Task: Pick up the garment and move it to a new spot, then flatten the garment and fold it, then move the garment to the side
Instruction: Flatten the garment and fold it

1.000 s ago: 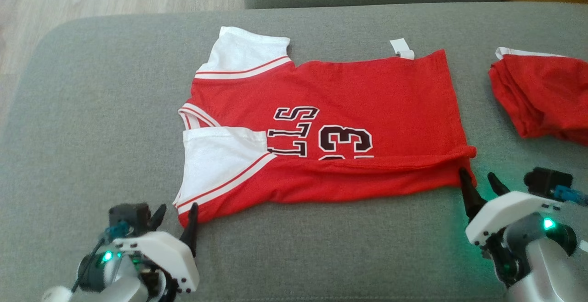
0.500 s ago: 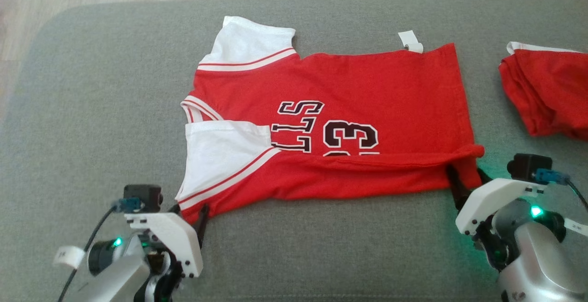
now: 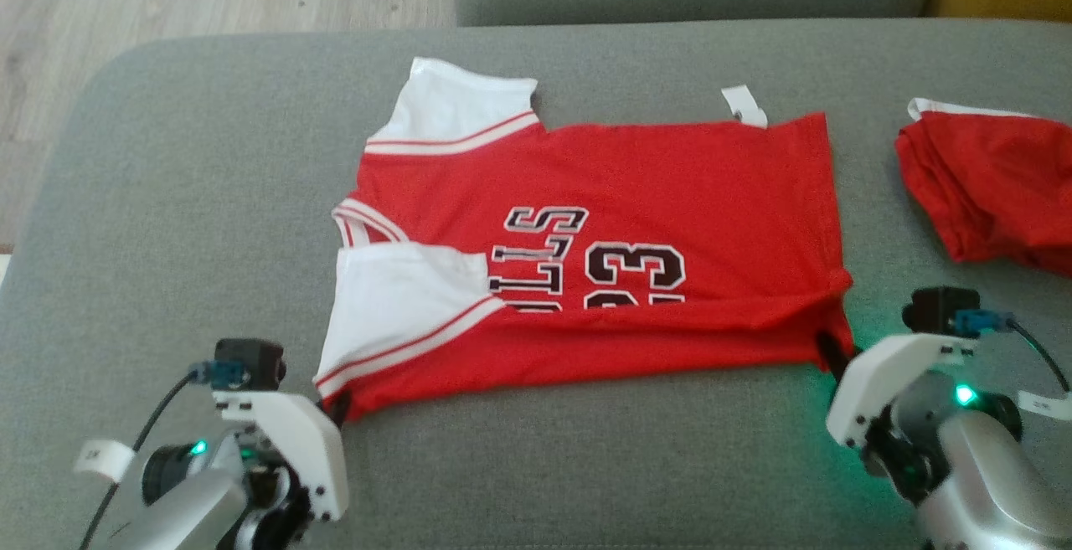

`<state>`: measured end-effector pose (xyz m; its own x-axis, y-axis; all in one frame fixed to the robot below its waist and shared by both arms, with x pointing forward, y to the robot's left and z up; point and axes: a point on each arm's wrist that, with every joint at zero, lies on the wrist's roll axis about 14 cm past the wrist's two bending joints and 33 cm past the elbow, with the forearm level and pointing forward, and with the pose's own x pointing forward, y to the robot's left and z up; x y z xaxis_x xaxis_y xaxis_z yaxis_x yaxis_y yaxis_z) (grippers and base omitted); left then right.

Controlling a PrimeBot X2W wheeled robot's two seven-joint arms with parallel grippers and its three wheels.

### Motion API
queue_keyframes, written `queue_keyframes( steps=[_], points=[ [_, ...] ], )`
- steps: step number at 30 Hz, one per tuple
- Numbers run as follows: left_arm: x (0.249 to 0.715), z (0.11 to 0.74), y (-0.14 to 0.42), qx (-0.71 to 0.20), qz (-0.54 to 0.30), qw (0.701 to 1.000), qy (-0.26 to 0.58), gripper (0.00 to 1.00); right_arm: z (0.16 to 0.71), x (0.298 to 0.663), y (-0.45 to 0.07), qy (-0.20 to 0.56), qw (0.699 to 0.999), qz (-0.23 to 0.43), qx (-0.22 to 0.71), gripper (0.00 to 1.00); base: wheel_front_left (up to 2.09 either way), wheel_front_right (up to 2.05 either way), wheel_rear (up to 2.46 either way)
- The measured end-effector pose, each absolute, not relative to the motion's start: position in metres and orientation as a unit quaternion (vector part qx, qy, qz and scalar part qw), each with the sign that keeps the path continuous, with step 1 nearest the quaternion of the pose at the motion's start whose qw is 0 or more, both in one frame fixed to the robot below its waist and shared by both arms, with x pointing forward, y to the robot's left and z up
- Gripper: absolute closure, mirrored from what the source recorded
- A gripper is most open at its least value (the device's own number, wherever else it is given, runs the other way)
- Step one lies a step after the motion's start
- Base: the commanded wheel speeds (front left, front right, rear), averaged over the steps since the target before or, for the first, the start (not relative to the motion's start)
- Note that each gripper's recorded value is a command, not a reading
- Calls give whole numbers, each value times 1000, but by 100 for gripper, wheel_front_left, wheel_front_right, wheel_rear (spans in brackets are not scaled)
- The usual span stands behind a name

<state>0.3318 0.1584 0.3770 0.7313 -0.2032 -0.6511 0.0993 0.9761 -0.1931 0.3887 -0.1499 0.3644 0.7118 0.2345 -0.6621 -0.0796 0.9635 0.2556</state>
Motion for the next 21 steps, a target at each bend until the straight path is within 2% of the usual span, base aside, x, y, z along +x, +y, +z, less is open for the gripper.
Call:
queue_keyframes(
  steps=[8, 20, 21],
  points=[
    [304, 386, 159, -48, -118, 912, 391, 100, 362, 357, -168, 410, 902, 92, 97, 100, 0, 0, 0],
    [271, 388, 150, -62, -134, 886, 439, 100, 360, 316, -184, 455, 880, 75, 113, 100, 0, 0, 0],
    [271, 388, 149, -64, -134, 886, 439, 100, 360, 315, -185, 455, 880, 71, 114, 39, 0, 0, 0]
  ],
)
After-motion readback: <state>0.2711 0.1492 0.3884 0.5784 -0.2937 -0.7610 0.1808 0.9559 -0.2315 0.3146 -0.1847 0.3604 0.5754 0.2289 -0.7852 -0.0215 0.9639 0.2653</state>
